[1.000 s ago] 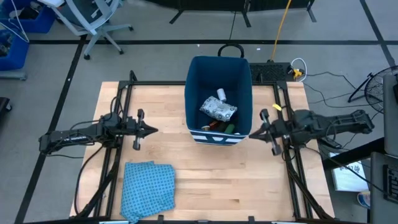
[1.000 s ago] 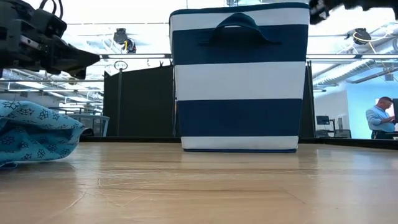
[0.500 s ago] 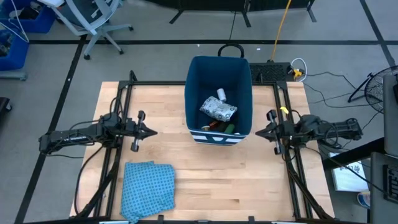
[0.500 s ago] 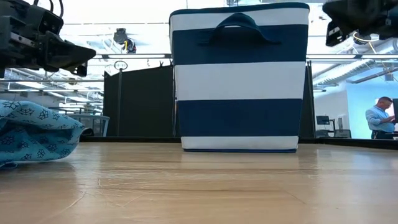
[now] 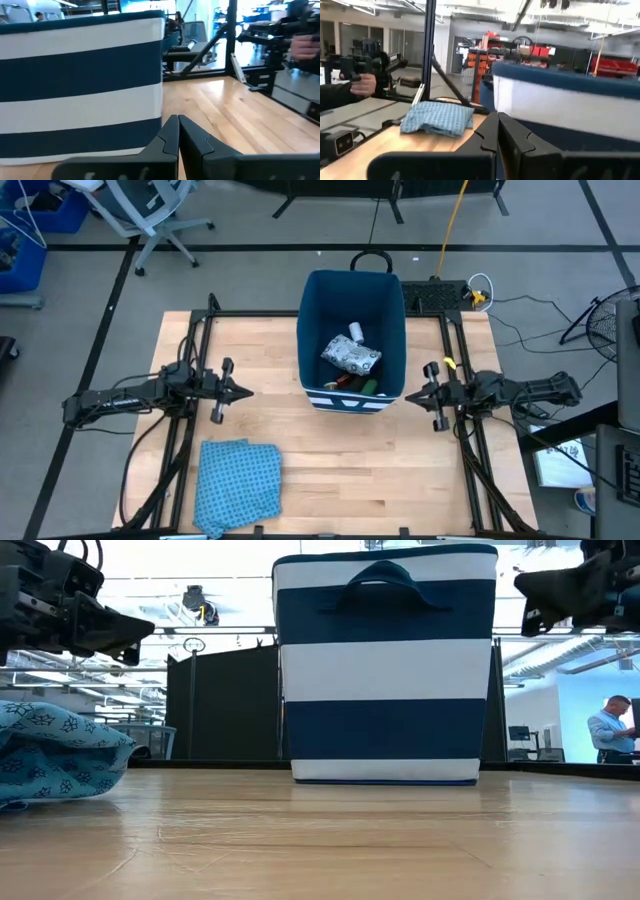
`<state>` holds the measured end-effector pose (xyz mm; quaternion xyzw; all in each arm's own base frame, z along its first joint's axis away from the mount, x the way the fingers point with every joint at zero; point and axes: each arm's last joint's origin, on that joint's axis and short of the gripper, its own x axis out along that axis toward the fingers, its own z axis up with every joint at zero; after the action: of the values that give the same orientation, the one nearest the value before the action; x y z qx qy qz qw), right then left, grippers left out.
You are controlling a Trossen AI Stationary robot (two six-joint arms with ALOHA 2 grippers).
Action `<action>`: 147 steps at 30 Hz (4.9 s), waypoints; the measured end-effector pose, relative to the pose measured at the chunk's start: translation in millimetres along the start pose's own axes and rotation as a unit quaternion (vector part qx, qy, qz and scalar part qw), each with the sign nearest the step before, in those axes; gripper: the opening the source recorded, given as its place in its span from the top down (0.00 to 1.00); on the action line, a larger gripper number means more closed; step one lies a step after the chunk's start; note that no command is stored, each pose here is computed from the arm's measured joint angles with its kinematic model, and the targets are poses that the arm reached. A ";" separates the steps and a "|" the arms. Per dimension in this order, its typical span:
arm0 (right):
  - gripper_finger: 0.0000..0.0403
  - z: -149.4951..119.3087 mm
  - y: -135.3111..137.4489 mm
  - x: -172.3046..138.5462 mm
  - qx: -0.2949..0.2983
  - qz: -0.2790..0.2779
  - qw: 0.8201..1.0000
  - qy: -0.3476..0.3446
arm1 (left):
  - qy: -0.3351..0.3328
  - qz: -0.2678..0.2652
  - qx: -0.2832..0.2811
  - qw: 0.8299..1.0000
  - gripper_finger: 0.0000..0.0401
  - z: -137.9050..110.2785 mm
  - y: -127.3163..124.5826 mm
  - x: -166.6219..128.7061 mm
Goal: Pick & place medical supplies in basket/bin
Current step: Return to home position
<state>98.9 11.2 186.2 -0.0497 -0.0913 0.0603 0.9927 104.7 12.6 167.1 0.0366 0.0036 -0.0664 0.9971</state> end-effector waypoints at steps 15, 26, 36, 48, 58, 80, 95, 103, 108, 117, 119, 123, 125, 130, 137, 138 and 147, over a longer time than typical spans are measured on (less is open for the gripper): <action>1.00 0.3 2.1 -0.7 -0.028 0.046 0.998 -0.011 | 0.043 0.076 0.039 0.995 0.99 -7.0 4.5 -0.7; 1.00 -4.2 -0.7 -1.3 0.002 0.032 0.999 0.013 | 0.006 0.046 0.079 0.996 1.00 -0.3 6.8 -2.4; 1.00 -2.7 -1.7 -4.7 0.016 0.017 1.000 0.004 | -0.026 0.027 0.071 0.997 1.00 4.1 2.2 -9.4; 1.00 -6.2 -1.3 -4.5 0.033 0.019 0.999 0.022 | -0.022 0.019 0.008 1.000 0.93 3.4 0.0 -7.9; 1.00 -7.2 -1.2 -4.6 0.029 0.019 0.999 0.027 | -0.019 0.044 -0.006 0.999 0.89 3.0 1.5 -7.9; 1.00 -5.7 -1.3 -4.5 0.046 0.018 0.999 0.020 | -0.020 0.045 -0.008 0.999 0.88 3.1 1.5 -7.9; 1.00 -5.7 -1.3 -4.5 0.046 0.018 0.999 0.020 | -0.020 0.045 -0.008 0.999 0.88 2.9 1.5 -7.9; 1.00 -5.7 -1.3 -4.5 0.046 0.018 0.999 0.020 | -0.020 0.045 -0.008 0.999 0.88 3.0 1.5 -7.9; 1.00 -5.8 -1.3 -4.5 0.046 0.018 0.999 0.020 | -0.020 0.045 -0.008 0.999 0.88 3.0 1.5 -7.9; 1.00 -5.8 -1.3 -4.5 0.046 0.018 0.999 0.020 | -0.020 0.045 -0.008 0.999 0.88 3.0 1.5 -7.9; 1.00 -5.8 -1.3 -4.5 0.046 0.018 0.999 0.020 | -0.020 0.045 -0.008 0.999 0.88 3.0 1.5 -7.9; 1.00 -5.7 -1.3 -4.5 0.046 0.018 0.999 0.020 | -0.020 0.045 -0.008 0.999 0.88 3.0 1.5 -7.9; 1.00 -5.7 -1.3 -4.5 0.046 0.019 0.999 0.020 | -0.020 0.045 -0.008 0.999 0.88 3.0 1.5 -7.9; 1.00 -5.7 -1.3 -4.5 0.046 0.019 0.999 0.020 | -0.020 0.045 -0.008 0.999 0.88 3.0 1.5 -7.9; 1.00 -5.8 -1.3 -4.5 0.046 0.019 0.999 0.020 | -0.020 0.045 -0.008 0.999 0.88 3.0 1.5 -7.9; 1.00 -5.7 -1.3 -4.5 0.046 0.018 0.999 0.020 | -0.020 0.045 -0.008 0.999 0.88 3.0 1.5 -7.9; 1.00 -5.8 -1.3 -4.5 0.046 0.019 0.999 0.020 | -0.020 0.045 -0.008 0.999 0.88 3.0 1.5 -7.9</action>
<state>95.8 8.8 179.9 -0.0072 -0.0675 0.0820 0.9943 97.1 14.9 170.3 0.0279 -0.0172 -0.0221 0.9992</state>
